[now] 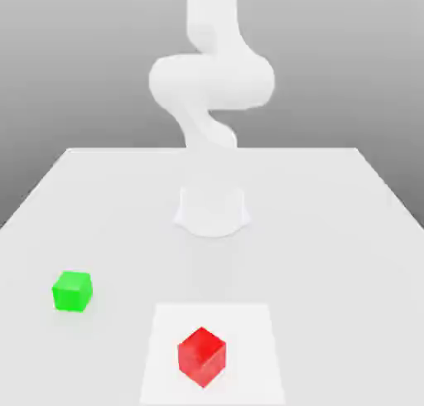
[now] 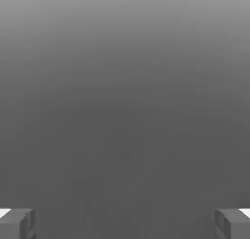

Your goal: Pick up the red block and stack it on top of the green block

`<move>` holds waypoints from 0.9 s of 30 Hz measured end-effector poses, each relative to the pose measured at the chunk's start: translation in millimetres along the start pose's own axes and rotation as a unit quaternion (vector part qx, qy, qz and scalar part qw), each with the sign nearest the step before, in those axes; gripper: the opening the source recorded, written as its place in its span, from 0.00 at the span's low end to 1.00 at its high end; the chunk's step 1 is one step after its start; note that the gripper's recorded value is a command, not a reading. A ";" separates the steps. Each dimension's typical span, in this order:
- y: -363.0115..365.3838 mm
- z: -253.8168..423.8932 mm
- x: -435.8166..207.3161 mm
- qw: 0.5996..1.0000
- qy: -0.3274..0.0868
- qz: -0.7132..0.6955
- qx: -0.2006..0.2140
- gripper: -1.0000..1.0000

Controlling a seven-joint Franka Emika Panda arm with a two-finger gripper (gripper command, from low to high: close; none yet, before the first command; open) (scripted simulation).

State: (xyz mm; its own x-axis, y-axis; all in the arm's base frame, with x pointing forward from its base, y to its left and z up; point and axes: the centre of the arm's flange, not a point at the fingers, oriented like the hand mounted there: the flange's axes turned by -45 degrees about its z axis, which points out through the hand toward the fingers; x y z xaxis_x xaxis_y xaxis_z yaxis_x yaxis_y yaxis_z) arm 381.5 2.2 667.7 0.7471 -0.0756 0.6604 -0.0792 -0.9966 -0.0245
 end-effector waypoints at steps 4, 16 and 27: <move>-0.1 89.6 -16.1 0.996 -0.063 0.050 -0.030 0.50; 19.4 304.2 -142.4 0.947 -0.234 0.200 -0.097 0.50; 24.0 416.8 -282.9 0.889 -0.330 0.293 -0.122 0.50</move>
State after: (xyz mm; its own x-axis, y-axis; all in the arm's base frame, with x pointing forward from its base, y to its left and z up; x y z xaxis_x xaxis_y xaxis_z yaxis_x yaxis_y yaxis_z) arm 443.3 -14.5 167.4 0.7479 -0.6638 0.0009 -0.6638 -0.7479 -0.0023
